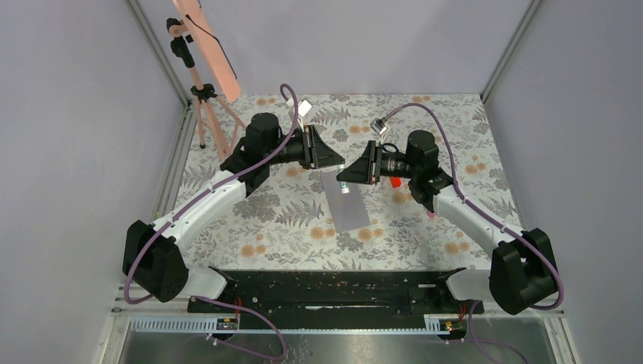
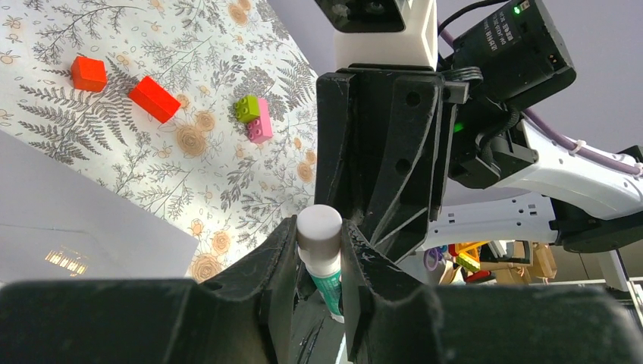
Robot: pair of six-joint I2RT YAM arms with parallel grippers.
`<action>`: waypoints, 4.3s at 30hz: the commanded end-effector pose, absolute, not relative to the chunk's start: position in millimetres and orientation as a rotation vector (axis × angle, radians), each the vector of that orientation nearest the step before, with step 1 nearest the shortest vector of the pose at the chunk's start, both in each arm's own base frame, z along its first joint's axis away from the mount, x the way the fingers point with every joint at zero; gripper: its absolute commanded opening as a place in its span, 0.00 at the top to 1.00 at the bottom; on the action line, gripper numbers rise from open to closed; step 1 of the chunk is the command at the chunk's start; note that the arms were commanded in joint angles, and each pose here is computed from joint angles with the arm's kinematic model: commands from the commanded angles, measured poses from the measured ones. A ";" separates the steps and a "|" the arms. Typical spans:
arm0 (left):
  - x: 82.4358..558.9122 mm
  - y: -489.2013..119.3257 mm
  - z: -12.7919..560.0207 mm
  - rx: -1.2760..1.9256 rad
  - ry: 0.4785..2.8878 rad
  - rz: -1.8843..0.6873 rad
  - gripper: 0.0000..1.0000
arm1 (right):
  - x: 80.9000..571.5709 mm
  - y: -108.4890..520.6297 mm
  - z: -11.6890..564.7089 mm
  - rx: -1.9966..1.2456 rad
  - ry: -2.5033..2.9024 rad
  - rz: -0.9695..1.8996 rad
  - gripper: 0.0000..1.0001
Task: Place the letter into the envelope and seal it
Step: Close the solid glue cap on the solid glue.
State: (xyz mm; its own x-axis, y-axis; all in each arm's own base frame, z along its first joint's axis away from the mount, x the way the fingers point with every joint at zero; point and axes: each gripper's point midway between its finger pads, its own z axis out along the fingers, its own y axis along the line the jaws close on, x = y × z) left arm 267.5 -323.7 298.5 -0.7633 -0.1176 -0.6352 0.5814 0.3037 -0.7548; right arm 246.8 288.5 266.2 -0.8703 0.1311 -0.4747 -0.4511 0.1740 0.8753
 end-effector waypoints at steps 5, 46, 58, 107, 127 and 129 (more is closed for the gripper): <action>196.4 -327.5 331.4 0.679 1.912 -1.732 0.91 | 290.8 271.4 293.1 -0.207 1.804 1.572 1.00; 183.1 -343.0 318.3 0.622 1.965 -1.693 0.91 | 334.8 260.9 302.4 0.072 1.716 1.492 1.00; 155.6 -333.2 316.6 0.869 1.961 -1.710 0.93 | 343.5 261.8 307.8 0.030 1.730 1.511 1.00; 239.8 -310.4 374.2 0.319 1.798 -1.736 0.93 | 244.7 262.9 322.2 -0.571 1.777 1.587 1.00; 248.9 -312.7 365.5 0.285 1.824 -1.722 0.92 | 209.2 283.4 330.9 -0.747 1.765 1.675 1.00; 249.4 -312.6 365.8 0.285 1.823 -1.717 0.90 | 210.0 283.4 331.7 -0.743 1.764 1.672 1.00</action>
State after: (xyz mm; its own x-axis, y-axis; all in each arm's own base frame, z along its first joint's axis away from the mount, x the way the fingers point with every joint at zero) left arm 247.6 -314.2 353.1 -0.8284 -0.2254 -0.5128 0.4912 0.1476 -0.8584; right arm 215.6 282.4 305.4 -0.7289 -0.0053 -0.6846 -0.6813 0.1032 0.7247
